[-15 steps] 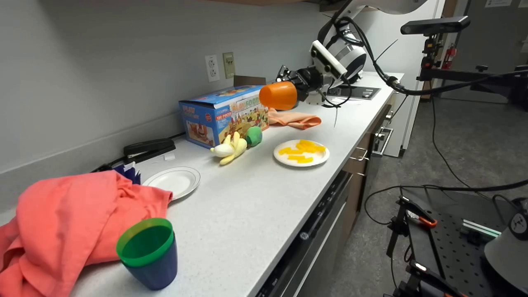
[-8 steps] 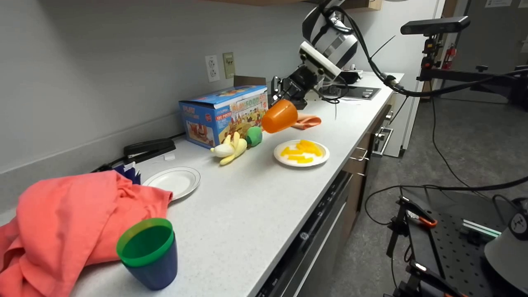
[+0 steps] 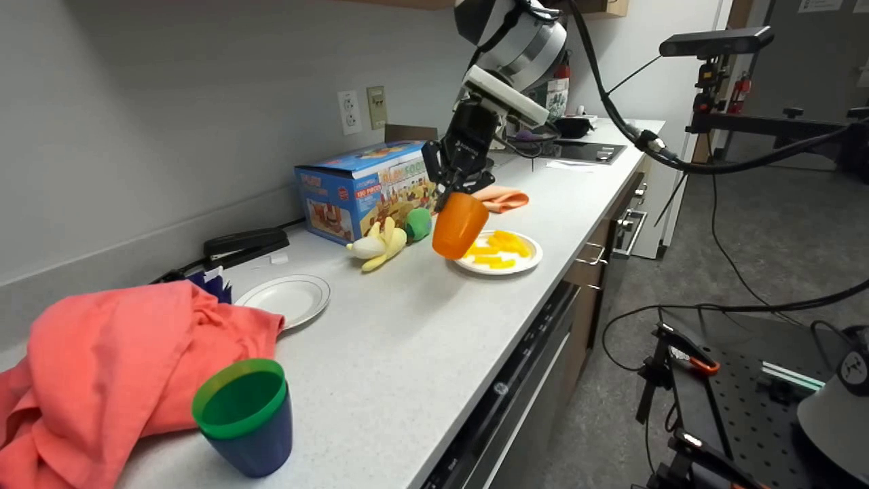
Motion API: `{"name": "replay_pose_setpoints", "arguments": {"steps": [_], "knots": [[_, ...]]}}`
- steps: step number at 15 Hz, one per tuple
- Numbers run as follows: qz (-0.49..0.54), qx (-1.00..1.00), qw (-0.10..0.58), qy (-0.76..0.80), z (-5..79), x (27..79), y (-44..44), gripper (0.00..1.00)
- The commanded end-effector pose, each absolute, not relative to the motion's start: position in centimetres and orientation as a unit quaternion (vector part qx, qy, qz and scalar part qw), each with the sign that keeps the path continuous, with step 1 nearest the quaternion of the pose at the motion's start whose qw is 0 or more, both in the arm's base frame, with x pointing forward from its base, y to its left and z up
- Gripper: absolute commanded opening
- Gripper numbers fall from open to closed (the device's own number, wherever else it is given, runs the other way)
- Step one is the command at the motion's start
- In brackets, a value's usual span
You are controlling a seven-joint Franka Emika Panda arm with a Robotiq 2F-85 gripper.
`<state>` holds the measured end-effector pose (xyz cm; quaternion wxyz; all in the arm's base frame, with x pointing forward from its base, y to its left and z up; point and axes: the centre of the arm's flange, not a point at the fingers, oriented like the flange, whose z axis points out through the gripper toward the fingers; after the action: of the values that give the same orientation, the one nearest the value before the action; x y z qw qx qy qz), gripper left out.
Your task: Transfer the chips onto the plate from the orange cup.
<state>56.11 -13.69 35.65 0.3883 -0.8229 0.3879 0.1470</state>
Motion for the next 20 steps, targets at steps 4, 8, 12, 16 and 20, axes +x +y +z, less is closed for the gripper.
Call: {"name": "replay_pose_setpoints", "arguments": {"steps": [4, 8, 12, 16, 20], "knots": [[0.086, -0.911, 0.234, 0.329, 38.1, 54.3, -8.4, 0.01], [0.031, -0.948, 0.146, 0.280, 39.2, 53.7, -6.4, 0.01], [-0.034, -0.973, 0.070, 0.218, 39.8, 53.0, -3.9, 0.01], [-0.115, -0.981, 0.010, 0.159, 39.9, 53.1, -1.4, 0.01], [-0.150, -0.981, -0.011, 0.126, 38.8, 53.7, 0.8, 0.01]]}}
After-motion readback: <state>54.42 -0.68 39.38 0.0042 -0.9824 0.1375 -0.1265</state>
